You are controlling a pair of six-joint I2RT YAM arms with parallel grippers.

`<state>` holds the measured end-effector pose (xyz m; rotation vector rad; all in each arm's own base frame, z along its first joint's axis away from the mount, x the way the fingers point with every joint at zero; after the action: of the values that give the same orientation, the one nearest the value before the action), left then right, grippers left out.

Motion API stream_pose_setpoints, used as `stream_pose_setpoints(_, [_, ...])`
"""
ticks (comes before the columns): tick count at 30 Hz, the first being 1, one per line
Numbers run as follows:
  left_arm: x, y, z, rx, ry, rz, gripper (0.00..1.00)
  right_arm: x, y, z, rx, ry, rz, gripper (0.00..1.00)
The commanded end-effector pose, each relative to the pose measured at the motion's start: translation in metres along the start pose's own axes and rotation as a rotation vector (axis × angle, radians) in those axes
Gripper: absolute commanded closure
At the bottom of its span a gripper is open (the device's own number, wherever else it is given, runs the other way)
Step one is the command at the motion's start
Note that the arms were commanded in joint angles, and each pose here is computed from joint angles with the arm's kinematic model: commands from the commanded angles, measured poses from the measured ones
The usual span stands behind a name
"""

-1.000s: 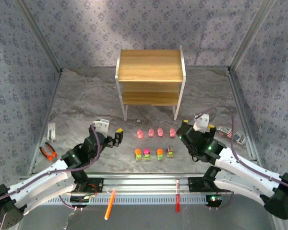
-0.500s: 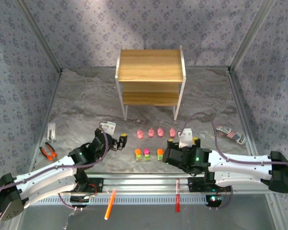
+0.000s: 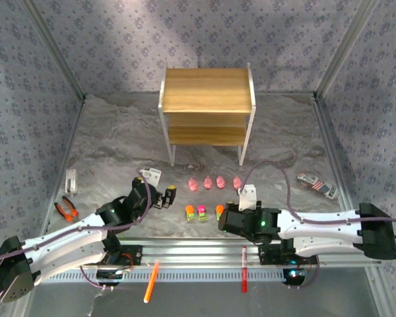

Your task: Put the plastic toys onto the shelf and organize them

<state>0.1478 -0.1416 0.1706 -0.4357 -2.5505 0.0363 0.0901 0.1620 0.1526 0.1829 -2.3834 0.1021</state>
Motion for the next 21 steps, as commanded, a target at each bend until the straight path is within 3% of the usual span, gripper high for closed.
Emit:
stream_pose_setpoints(1, [0.003, -0.007, -0.009, 0.029, -0.022, 0.032, 0.04, -0.006, 0.01, 0.008, -0.006, 0.018, -0.057, 0.41])
stream_pose_setpoints(4, [0.002, -0.007, -0.009, 0.027, -0.019, 0.03, 0.04, -0.009, 0.011, 0.012, 0.0, 0.027, -0.063, 0.46])
stream_pose_setpoints(21, [-0.003, -0.01, -0.008, 0.016, 0.004, 0.036, 0.04, -0.031, 0.01, 0.014, 0.008, 0.128, -0.051, 0.5])
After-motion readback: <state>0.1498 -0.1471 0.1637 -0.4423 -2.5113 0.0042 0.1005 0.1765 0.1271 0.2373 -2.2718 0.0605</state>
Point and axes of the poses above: each hand's point on the last joint's axis, 136 mm out from that joint toward the fingers, its own x axis back along the fingers, its own y axis along the line the jaws close on, z = x × y, the point moved 9 cm from there along x, back along the fingers, and after that the axes turned 5 degrees about x, right-handed, at the moved point
